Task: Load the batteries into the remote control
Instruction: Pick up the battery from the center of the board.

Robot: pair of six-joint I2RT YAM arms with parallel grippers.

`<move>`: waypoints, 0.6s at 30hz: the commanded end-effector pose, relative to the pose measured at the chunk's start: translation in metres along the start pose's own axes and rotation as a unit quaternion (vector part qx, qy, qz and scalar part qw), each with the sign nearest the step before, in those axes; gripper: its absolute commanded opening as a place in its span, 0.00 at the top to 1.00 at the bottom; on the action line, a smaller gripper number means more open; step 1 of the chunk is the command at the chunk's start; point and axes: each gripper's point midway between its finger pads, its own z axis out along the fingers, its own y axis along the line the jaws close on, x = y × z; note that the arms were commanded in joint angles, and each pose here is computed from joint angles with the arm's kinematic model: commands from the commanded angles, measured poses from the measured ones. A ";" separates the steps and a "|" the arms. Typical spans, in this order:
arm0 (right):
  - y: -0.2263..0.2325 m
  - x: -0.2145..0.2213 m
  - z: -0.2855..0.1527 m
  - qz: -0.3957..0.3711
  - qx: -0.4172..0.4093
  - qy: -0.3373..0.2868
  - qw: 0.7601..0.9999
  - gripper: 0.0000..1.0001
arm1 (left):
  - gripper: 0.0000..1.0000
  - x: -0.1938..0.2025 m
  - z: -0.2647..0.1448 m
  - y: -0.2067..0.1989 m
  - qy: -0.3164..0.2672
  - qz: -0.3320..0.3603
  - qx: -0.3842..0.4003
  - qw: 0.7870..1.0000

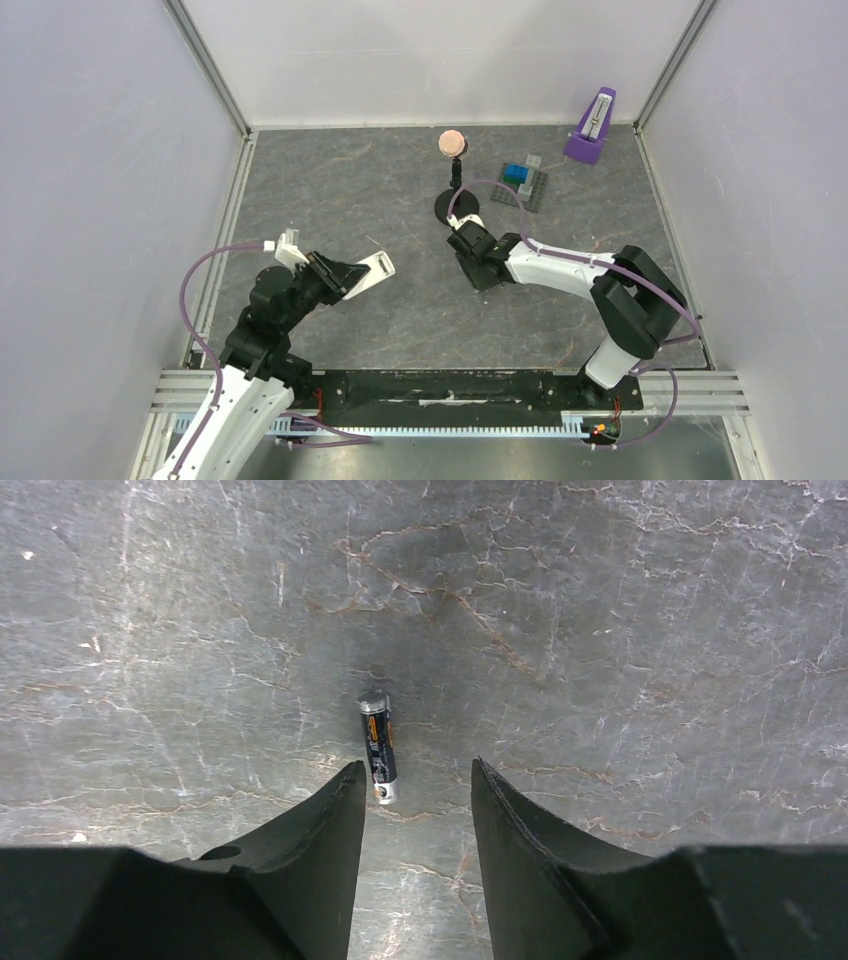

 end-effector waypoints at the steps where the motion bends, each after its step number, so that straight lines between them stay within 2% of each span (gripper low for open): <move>1: -0.002 -0.013 0.004 -0.004 -0.007 -0.014 1.000 0.55 | 0.98 -0.009 0.001 -0.023 -0.009 0.032 0.047 0.998; 8: 0.000 0.004 0.020 -0.011 -0.045 0.015 0.999 0.64 | 0.98 -0.009 0.004 -0.021 -0.007 0.041 0.046 0.998; 14: 0.002 0.018 0.025 -0.001 -0.066 0.039 0.997 0.66 | 0.98 -0.008 0.004 -0.022 -0.007 0.041 0.048 0.998; 18: 0.003 0.021 0.025 0.013 -0.081 0.048 0.995 0.83 | 0.98 -0.006 0.004 -0.025 -0.002 0.040 0.059 0.997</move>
